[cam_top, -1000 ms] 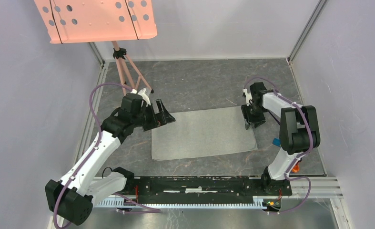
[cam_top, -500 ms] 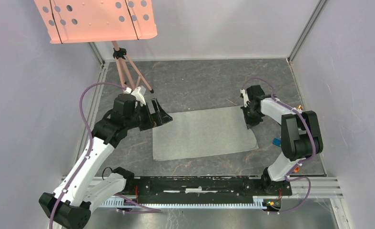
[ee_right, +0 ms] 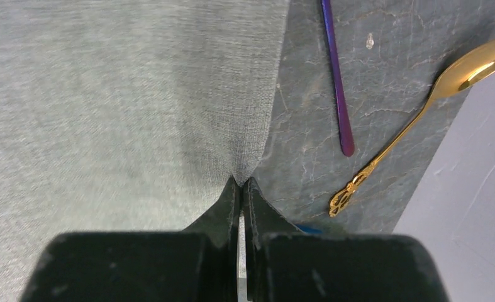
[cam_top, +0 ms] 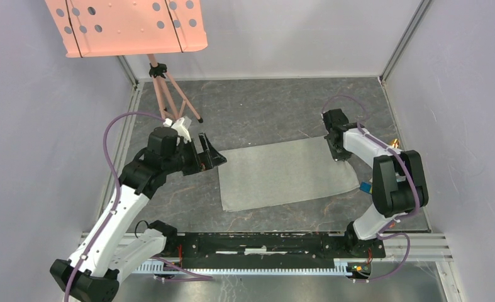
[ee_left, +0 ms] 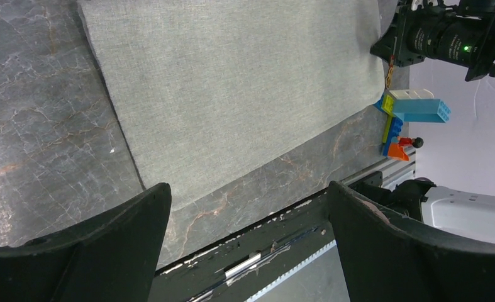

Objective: Fold the napkin into a case and place the utensils inside
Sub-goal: Pick up the rectangle-folded napkin from the center of the board, then fold the rectangle-folded napkin at the center of the board.

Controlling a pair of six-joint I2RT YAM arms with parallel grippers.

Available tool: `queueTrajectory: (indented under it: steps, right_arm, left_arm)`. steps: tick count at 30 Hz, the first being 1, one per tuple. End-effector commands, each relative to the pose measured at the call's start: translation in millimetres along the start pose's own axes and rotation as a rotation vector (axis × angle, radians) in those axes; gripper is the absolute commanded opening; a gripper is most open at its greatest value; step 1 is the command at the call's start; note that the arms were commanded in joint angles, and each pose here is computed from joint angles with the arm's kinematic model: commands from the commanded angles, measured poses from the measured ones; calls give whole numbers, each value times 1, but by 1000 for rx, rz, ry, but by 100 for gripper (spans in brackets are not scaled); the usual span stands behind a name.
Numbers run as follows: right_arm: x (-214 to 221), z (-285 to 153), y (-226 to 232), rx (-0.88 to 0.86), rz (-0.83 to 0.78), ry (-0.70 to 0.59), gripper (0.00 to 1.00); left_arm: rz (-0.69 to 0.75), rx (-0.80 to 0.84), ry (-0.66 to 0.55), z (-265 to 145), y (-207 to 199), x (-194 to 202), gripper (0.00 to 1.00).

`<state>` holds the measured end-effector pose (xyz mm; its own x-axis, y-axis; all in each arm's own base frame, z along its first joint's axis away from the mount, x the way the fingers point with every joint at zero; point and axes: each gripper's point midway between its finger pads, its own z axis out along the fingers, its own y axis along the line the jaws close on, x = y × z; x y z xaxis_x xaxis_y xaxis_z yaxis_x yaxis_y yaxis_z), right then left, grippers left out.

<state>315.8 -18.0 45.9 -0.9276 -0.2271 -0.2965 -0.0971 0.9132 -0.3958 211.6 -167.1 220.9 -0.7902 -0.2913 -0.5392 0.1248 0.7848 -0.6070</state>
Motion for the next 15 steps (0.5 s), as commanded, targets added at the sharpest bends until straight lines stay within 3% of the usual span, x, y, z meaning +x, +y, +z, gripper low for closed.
queueTrajectory:
  steps: [1,6,15]
  right_arm:
    - [-28,-33,10,6,-69,-112,0]
    - [-35,-71,80,-175,-118,-190,0]
    - [-39,-146,253,-613,-248,-319,0]
  left_arm:
    - [33,18,-5,-8,1,7,100]
    - [23,6,-18,-9,4,8,100]
    - [8,6,-28,-10,4,6,100]
